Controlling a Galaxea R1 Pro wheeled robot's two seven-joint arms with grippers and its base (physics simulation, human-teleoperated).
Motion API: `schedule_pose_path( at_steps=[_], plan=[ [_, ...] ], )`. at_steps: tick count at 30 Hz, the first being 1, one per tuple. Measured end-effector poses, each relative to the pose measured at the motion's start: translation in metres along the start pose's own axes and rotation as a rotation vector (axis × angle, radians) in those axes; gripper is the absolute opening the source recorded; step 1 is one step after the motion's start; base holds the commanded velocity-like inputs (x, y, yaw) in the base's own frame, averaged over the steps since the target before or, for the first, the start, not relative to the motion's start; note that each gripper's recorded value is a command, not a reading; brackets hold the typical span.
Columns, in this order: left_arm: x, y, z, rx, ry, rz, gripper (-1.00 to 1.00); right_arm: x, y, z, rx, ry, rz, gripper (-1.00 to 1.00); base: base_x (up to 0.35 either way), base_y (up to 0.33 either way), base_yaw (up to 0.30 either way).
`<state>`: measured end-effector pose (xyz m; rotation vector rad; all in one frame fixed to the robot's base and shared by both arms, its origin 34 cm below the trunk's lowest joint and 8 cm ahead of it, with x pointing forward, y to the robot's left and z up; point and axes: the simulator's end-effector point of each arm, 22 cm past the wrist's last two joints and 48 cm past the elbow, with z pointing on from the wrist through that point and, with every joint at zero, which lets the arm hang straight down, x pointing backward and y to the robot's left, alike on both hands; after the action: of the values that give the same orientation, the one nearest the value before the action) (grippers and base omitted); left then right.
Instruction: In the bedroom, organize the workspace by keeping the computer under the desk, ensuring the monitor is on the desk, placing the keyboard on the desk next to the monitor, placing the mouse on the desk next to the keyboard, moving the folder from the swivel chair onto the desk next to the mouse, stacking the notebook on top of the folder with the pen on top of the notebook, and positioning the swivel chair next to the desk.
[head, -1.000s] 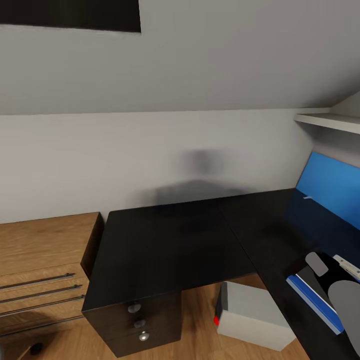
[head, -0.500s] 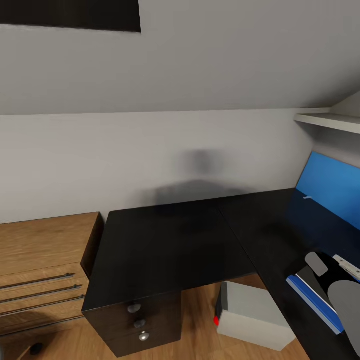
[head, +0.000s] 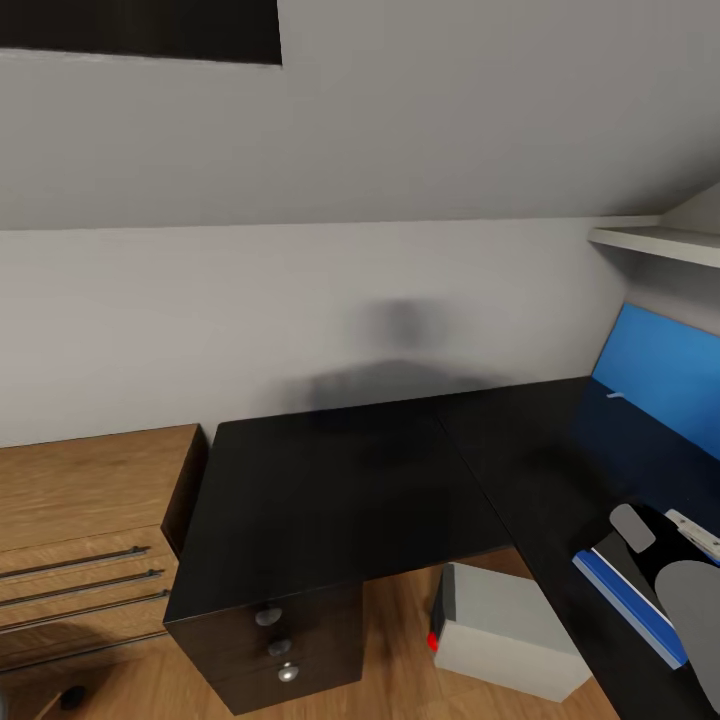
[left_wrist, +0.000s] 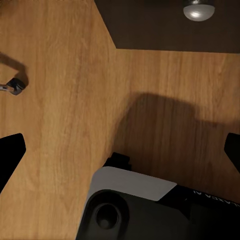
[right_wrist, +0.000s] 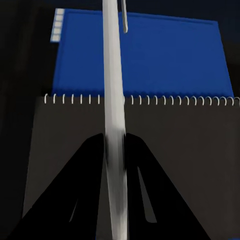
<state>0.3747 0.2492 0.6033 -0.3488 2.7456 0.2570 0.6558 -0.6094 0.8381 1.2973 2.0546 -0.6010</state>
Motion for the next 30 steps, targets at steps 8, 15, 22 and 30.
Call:
schedule_pose_path(
  at_steps=[8, 15, 22, 30],
  plan=[
    [0.0, 0.001, 0.0, -0.001, 0.0, 0.0, 1.0, 0.0, 0.001, 0.0, -0.003, -0.002, 0.001, 1.0, 0.0, 0.0, 0.0],
    [0.0, 0.001, 0.0, -0.002, -0.001, -0.001, 1.0, -0.001, 0.003, -0.001, -0.005, -0.004, 0.001, 1.0, 0.0, 0.0, 0.0],
    [0.0, 0.001, 0.0, -0.003, 0.001, 0.0, 1.0, -0.004, 0.005, -0.002, -0.01, -0.014, 0.007, 1.0, 0.0, 0.0, 0.0],
    [0.0, 0.001, 0.0, -0.002, 0.001, 0.001, 1.0, -0.049, 0.047, -0.031, -0.105, -0.121, 0.071, 1.0, 0.0, 0.0, 0.0]
  ],
)
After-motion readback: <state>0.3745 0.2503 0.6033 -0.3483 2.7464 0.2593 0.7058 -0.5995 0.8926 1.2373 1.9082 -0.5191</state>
